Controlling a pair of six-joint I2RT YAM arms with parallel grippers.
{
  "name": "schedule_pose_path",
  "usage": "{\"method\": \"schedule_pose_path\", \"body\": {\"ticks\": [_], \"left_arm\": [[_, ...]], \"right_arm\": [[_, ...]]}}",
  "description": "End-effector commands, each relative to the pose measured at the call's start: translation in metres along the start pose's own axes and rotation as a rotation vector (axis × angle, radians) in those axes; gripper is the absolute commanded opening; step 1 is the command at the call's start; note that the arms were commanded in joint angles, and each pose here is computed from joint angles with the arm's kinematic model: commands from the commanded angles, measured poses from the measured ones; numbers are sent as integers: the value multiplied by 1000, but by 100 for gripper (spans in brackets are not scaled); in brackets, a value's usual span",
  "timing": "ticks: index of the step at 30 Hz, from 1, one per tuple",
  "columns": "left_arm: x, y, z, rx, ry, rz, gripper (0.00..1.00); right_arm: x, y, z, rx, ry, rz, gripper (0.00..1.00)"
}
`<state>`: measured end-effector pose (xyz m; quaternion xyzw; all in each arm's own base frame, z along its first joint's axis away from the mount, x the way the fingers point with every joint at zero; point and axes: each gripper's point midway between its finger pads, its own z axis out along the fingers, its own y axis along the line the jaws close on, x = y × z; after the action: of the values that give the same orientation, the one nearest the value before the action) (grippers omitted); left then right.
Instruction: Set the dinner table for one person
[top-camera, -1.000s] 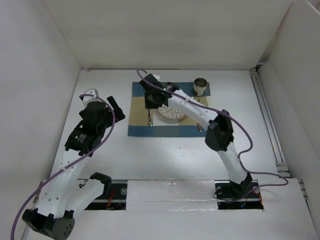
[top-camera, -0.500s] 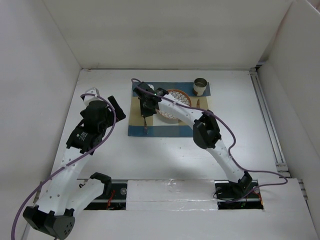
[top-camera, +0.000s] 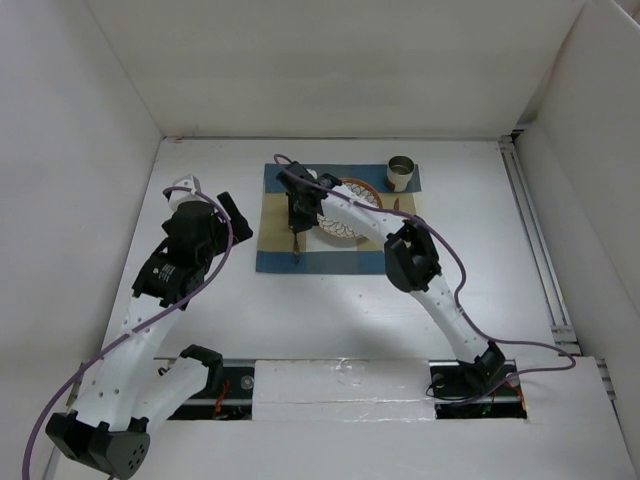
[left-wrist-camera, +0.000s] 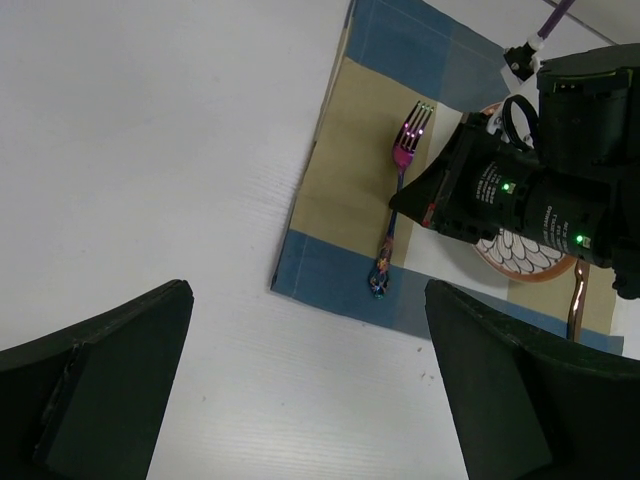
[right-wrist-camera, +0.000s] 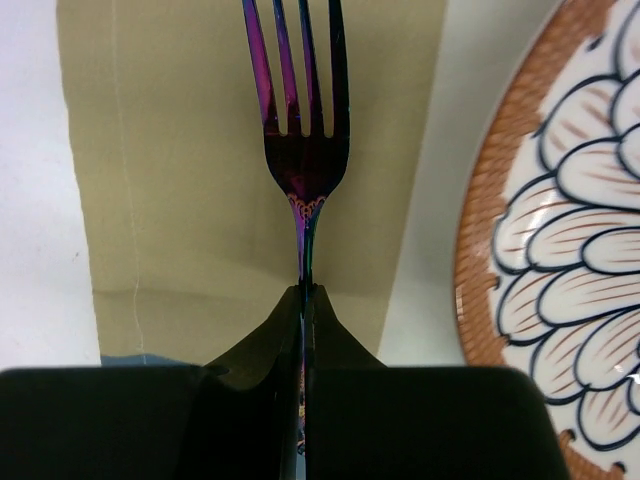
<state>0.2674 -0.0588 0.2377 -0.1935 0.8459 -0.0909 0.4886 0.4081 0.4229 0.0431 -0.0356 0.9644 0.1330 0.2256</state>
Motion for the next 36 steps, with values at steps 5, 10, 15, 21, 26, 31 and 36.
{"method": "schedule_pose_path", "body": {"ticks": [5, 10, 15, 21, 26, 31, 36], "left_arm": [[-8, -5, -3, 30, -30, 2, 100], [-7, -7, -4, 38, -25, 2, 100], [-7, -7, -4, 38, -25, 2, 100], [-5, -5, -4, 38, -25, 2, 100], [-4, -6, -5, 46, -20, 3, 100], [-4, -6, -5, 46, -20, 3, 100], [-4, -6, -5, 46, -20, 3, 100]], "right_arm": [[-25, 16, -10, -62, -73, 28, 0], [-26, 20, -8, -79, -76, 38, 0], [-29, 16, -3, -71, -75, 45, 0], [-29, 16, -3, -71, -75, 45, 2], [-29, 16, -3, -71, -75, 45, 5], [-29, 16, -3, -71, -75, 45, 9], [-28, 16, -1, -78, -69, 44, 12]]}}
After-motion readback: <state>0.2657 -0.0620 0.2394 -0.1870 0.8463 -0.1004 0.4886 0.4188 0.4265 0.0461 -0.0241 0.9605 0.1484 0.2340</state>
